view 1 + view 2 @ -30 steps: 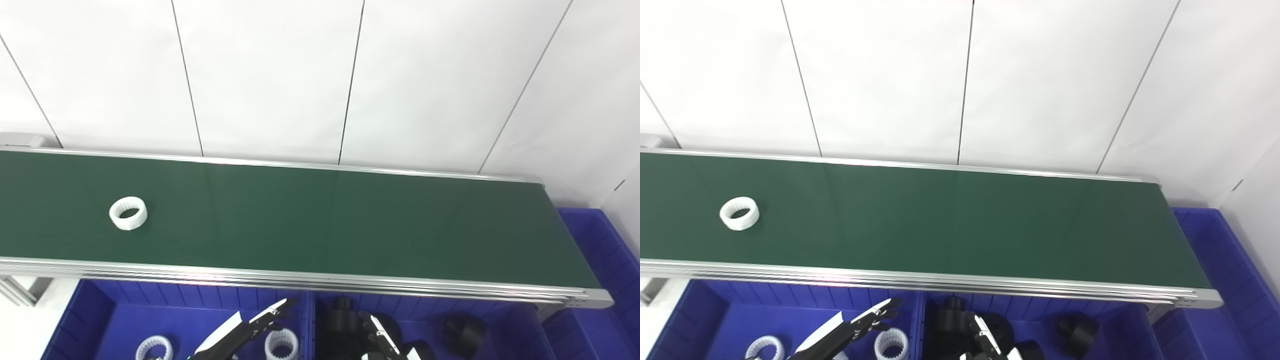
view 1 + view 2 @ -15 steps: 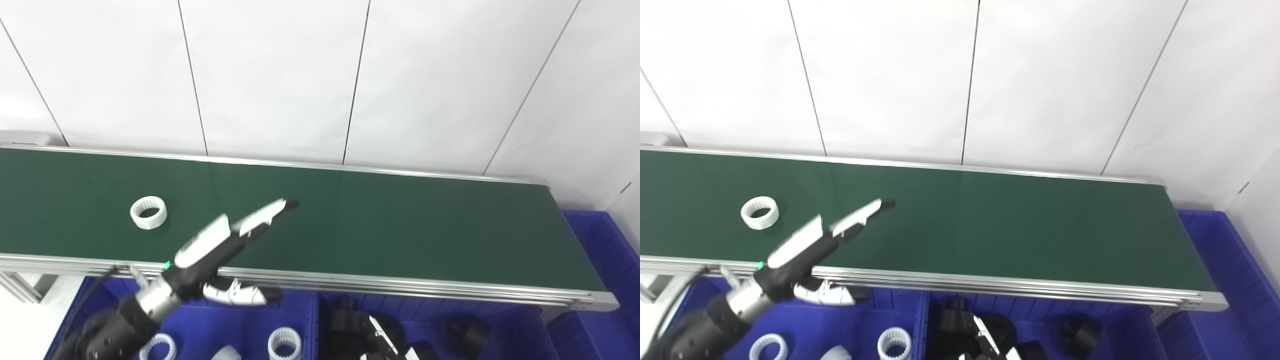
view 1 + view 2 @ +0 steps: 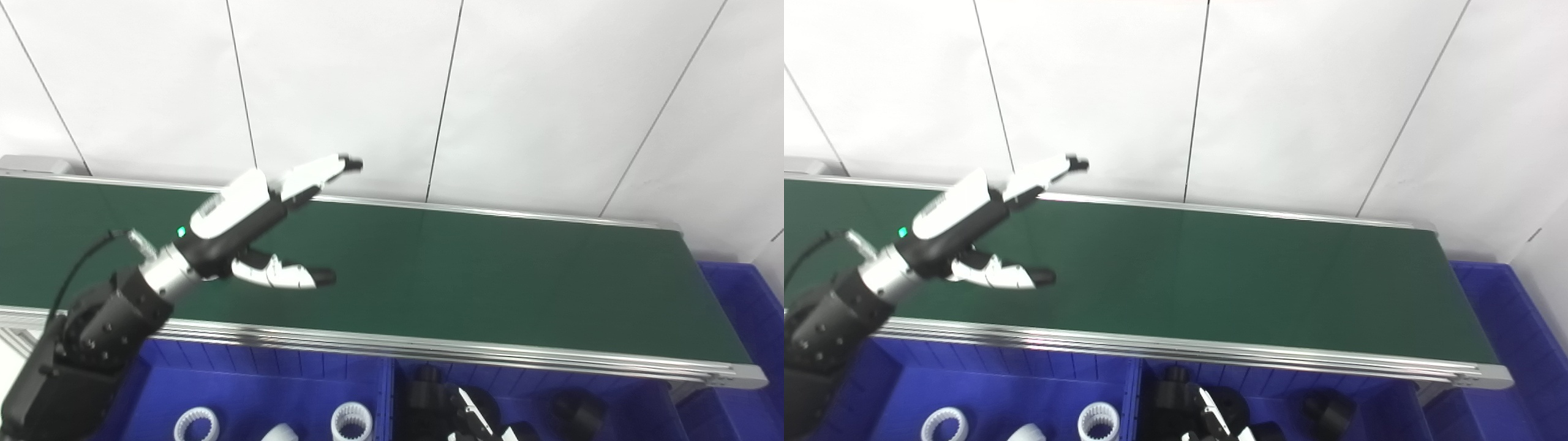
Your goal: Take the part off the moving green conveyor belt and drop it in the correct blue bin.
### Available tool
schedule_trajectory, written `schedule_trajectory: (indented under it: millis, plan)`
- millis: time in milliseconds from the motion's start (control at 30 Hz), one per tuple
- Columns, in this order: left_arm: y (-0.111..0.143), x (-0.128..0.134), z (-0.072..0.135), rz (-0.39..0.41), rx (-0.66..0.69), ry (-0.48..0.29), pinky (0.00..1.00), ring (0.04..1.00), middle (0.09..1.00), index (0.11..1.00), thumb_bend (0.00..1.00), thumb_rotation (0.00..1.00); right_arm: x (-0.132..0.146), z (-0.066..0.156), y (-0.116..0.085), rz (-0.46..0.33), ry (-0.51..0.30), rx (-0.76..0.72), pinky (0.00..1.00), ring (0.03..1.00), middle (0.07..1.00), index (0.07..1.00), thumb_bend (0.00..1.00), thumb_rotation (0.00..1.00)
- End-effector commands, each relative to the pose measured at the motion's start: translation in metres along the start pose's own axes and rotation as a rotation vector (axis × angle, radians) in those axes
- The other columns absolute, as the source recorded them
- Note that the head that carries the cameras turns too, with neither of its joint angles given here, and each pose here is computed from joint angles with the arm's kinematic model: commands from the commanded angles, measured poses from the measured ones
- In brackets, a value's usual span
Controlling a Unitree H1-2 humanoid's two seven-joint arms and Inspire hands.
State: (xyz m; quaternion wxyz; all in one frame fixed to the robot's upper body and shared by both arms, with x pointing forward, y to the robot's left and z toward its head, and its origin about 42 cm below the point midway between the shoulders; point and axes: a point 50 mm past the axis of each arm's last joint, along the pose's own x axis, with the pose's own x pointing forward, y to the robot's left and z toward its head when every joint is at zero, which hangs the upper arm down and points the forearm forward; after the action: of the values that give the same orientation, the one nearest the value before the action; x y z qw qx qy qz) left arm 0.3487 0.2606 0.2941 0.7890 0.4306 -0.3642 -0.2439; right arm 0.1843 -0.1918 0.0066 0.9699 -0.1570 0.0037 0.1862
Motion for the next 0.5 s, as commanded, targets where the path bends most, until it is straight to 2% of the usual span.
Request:
schedule_trajectory:
  millis: [0, 200, 300, 367, 467]
  plan:
    - [0.031, 0.009, -0.002, 0.056, 0.087, -0.042, 0.96, 0.987, 1.0, 0.984, 0.38, 0.77, 0.006, 0.011, -0.004, -0.012, -0.091, -0.004, 0.95, 0.975, 0.992, 0.972, 0.42, 0.98]
    - [0.049, 0.015, -0.014, 0.076, 0.153, -0.025, 0.92, 0.979, 1.0, 0.978, 0.38, 0.78, 0.006, 0.011, -0.004, -0.011, -0.092, -0.003, 0.95, 0.977, 0.995, 0.972, 0.42, 0.98]
    - [0.052, 0.015, -0.023, 0.073, 0.173, -0.002, 0.93, 0.973, 0.996, 0.973, 0.39, 0.81, 0.006, 0.01, -0.006, -0.006, -0.09, 0.001, 0.95, 0.979, 0.999, 0.976, 0.43, 0.99]
    - [0.053, 0.015, -0.032, 0.068, 0.208, 0.024, 0.93, 0.966, 0.991, 0.969, 0.41, 0.78, 0.008, 0.01, -0.006, -0.005, -0.089, -0.002, 0.95, 0.978, 0.999, 0.975, 0.43, 0.99]
    - [0.049, 0.016, -0.05, 0.053, 0.245, 0.067, 0.93, 0.959, 0.984, 0.967, 0.42, 0.67, 0.009, 0.01, -0.006, -0.005, -0.091, -0.011, 0.95, 0.976, 0.996, 0.973, 0.42, 0.99]
